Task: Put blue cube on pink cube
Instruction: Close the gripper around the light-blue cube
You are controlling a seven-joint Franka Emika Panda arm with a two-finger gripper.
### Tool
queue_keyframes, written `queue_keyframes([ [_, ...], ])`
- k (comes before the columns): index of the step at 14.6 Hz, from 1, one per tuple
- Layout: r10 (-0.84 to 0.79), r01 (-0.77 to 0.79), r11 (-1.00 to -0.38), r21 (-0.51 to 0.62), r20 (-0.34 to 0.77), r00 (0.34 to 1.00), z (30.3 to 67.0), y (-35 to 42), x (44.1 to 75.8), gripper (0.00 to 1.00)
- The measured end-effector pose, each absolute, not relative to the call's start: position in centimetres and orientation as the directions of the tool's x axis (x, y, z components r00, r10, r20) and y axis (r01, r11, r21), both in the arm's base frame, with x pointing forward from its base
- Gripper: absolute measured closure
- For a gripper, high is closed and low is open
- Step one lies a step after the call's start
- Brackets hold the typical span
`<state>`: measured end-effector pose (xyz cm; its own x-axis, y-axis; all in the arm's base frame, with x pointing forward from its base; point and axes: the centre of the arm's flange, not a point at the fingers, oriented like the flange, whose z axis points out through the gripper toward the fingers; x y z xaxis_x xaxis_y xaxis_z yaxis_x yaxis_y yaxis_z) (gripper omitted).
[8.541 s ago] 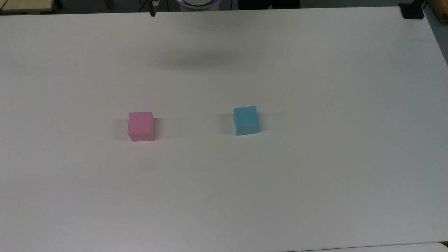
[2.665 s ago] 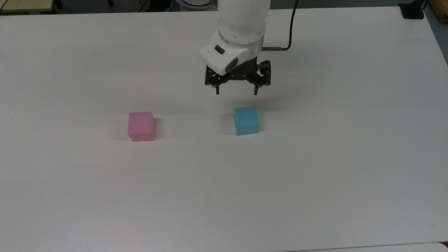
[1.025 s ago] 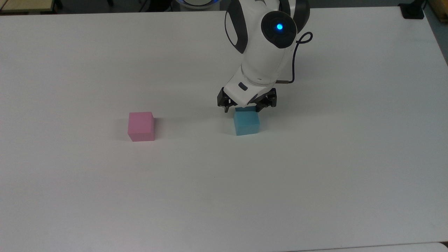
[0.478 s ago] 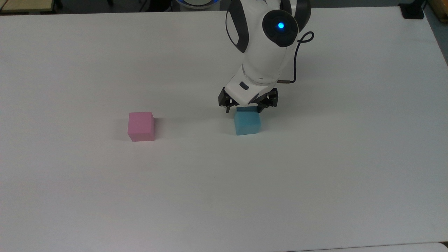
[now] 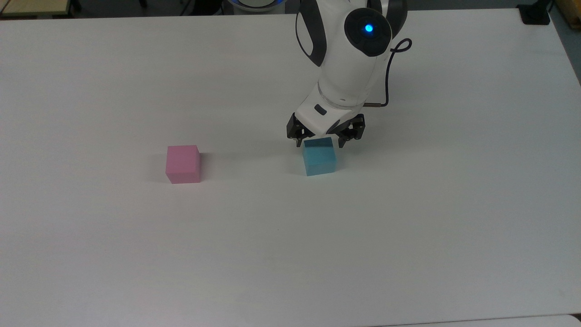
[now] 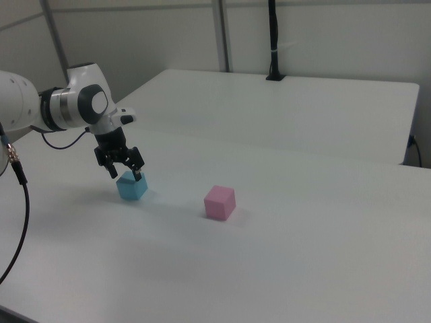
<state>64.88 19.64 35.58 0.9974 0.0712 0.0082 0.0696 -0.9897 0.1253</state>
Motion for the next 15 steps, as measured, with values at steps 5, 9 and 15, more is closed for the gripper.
queue_keyframes([
  [5,0.069,0.07,-0.989,0.127,-0.007,0.998,34.5,19.8,64.9,0.0],
  [9,0.072,0.075,-0.988,0.135,-0.022,0.997,33.3,19.8,64.9,0.16],
  [15,0.005,0.003,-0.991,0.13,0.009,1.0,34.4,19.9,65.3,0.41],
])
